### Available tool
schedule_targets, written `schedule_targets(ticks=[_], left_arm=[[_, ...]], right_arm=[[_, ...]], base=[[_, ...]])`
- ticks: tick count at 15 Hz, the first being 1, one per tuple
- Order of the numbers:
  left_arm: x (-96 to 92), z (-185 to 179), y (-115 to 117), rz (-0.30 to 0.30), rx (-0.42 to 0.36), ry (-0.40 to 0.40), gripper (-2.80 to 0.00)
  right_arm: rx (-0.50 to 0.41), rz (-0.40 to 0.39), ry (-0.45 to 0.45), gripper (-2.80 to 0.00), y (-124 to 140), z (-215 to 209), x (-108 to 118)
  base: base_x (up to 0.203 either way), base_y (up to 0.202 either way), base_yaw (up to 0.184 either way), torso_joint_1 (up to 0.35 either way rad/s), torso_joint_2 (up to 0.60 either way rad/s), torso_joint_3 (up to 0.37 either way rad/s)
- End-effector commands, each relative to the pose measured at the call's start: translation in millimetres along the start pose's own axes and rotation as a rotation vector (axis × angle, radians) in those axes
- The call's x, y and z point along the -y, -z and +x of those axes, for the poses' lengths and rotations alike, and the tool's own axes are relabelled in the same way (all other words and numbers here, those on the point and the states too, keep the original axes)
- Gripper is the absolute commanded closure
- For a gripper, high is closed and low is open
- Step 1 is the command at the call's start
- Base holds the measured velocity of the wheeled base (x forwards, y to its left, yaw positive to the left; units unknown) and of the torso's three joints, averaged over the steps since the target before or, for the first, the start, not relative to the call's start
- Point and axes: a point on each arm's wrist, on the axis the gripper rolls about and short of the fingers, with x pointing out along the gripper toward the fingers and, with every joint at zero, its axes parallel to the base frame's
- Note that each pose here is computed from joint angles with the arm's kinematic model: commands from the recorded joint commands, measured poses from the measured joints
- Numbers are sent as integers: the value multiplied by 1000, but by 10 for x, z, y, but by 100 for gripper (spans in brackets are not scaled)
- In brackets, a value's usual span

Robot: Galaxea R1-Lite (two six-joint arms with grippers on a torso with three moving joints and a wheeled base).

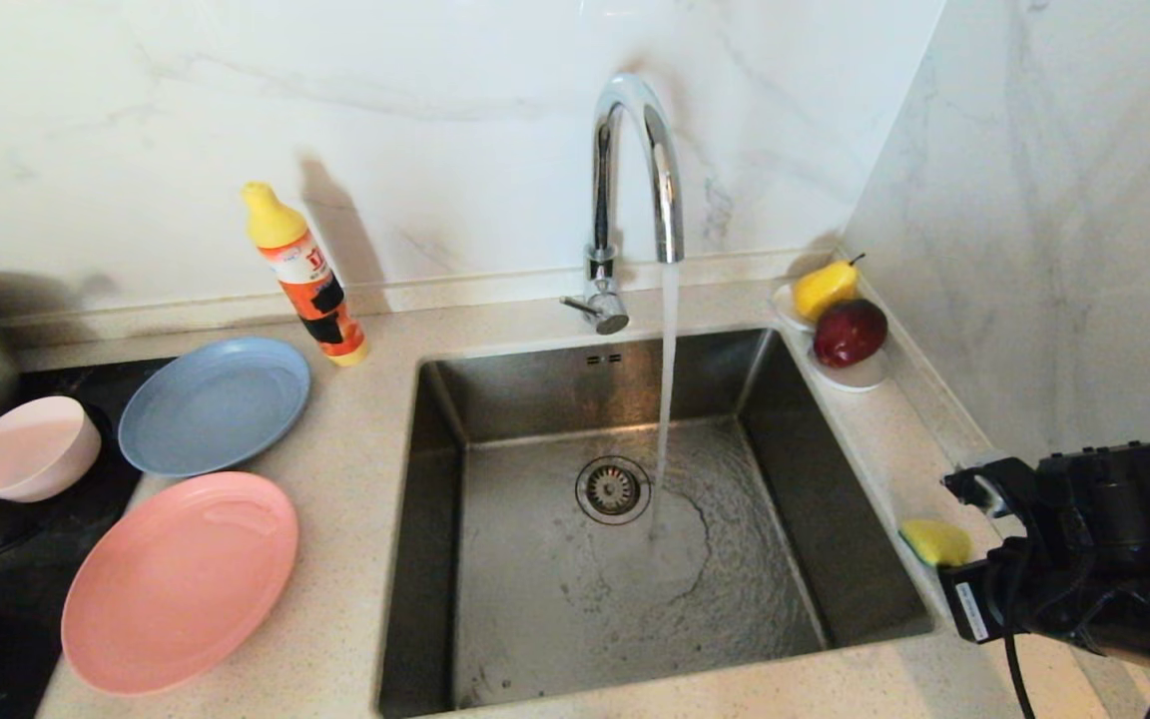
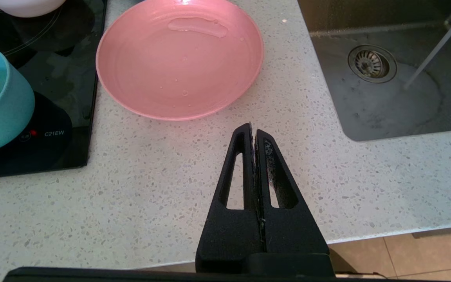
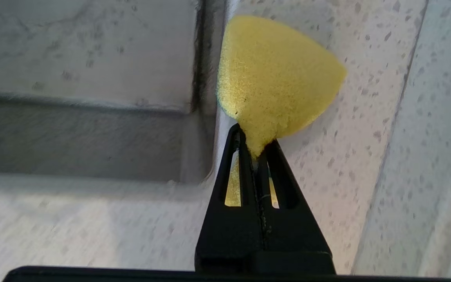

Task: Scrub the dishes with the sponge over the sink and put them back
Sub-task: Put down the sponge

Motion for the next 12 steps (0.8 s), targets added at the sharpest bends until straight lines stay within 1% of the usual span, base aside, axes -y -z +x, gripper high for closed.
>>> schedule_targets(ticks=[1,4,7,12], left_arm=[[0,2,-1,0,-3,1,0],[0,3,3,0,-5,1,0],[0,2,-1,0,-3,1,0],[0,2,-1,0,-3,0,0]], right_arm=[[-22,-3,3,0,16,94,-9],[-18,-27,13,0,-1,116,-5],[0,-26,40,0,-15,93,5],[19,-13,37,0,-52,42,11]], base=[[0,0,0,0,0,0],[0,0,0,0,0,0],[0,0,0,0,0,0],[0,0,0,0,0,0]])
